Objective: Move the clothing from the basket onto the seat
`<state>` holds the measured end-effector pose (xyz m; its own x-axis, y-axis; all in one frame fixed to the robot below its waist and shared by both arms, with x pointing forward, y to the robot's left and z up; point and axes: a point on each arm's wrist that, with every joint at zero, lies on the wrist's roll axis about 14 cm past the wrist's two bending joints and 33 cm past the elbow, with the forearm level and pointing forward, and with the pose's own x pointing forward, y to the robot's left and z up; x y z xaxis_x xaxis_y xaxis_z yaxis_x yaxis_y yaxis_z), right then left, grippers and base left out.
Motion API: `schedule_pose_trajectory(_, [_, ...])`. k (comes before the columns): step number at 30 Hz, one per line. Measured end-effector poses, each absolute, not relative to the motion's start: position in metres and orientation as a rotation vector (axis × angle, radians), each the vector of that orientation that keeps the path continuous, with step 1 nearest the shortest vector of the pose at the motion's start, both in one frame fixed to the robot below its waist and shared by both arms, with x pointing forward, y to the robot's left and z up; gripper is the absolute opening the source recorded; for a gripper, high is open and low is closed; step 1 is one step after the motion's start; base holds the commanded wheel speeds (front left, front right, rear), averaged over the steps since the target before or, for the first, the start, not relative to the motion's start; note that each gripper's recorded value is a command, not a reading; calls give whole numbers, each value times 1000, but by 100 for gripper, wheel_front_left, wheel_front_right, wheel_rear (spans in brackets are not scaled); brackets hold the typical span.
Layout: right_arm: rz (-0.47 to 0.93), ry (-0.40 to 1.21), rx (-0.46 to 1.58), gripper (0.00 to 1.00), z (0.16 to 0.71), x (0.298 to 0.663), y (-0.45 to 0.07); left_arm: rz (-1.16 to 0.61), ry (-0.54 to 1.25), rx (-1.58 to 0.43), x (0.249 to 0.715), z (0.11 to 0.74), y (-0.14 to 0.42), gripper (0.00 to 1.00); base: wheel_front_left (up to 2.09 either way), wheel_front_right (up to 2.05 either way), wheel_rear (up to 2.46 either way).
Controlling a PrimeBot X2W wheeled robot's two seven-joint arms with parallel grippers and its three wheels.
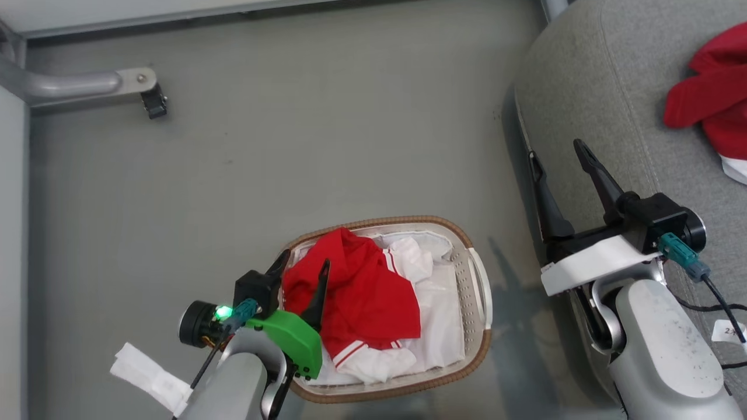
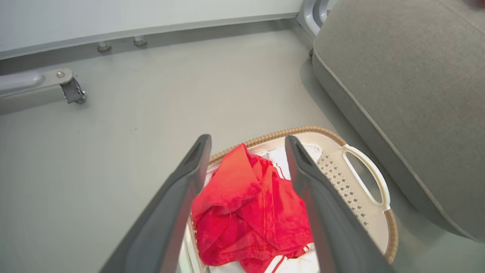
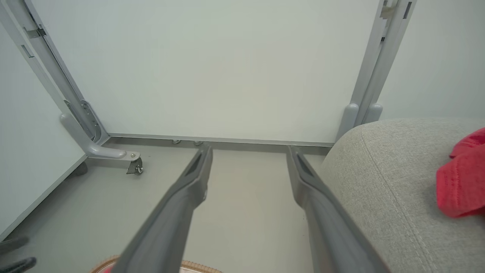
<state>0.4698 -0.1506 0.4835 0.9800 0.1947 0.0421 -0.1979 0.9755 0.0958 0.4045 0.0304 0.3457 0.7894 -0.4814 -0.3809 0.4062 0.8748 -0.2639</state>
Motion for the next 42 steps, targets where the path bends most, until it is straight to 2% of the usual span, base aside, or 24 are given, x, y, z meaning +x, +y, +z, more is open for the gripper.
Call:
schedule_pose_trajectory(7, [160,42,101,100,446,484,-163,-632,628,-64,406,282,1,100,0,0,0])
schedule_pose_trajectory(13, [108,103,103,100,415,490,-178,-748,736,108,401,230,-10,100,0,0,0])
schedule_pose_trajectory(28, [47,233,111,100,353,490,-194,-925,832,521,404,146,1,100,0,0,0])
schedule_pose_trajectory(37, [32,267,143,100,334,491,-196,-971,883,550,401,122,-2,100,0,0,0])
schedule_pose_trajectory(38, [29,271,147,100,333,490,-197,-974,895,545,399,120,-3,73,0,0,0])
schedule_pose_trajectory(39, [27,273,147,100,332,490,-197,-980,903,532,398,119,-4,13,0,0,0])
schedule_pose_trajectory(40, [24,274,147,100,332,489,-198,-991,906,520,397,119,-6,0,0,0,0])
schedule_pose_trajectory(42, [14,276,154,100,331,488,-201,-1000,892,503,397,120,-10,0,0,0,0])
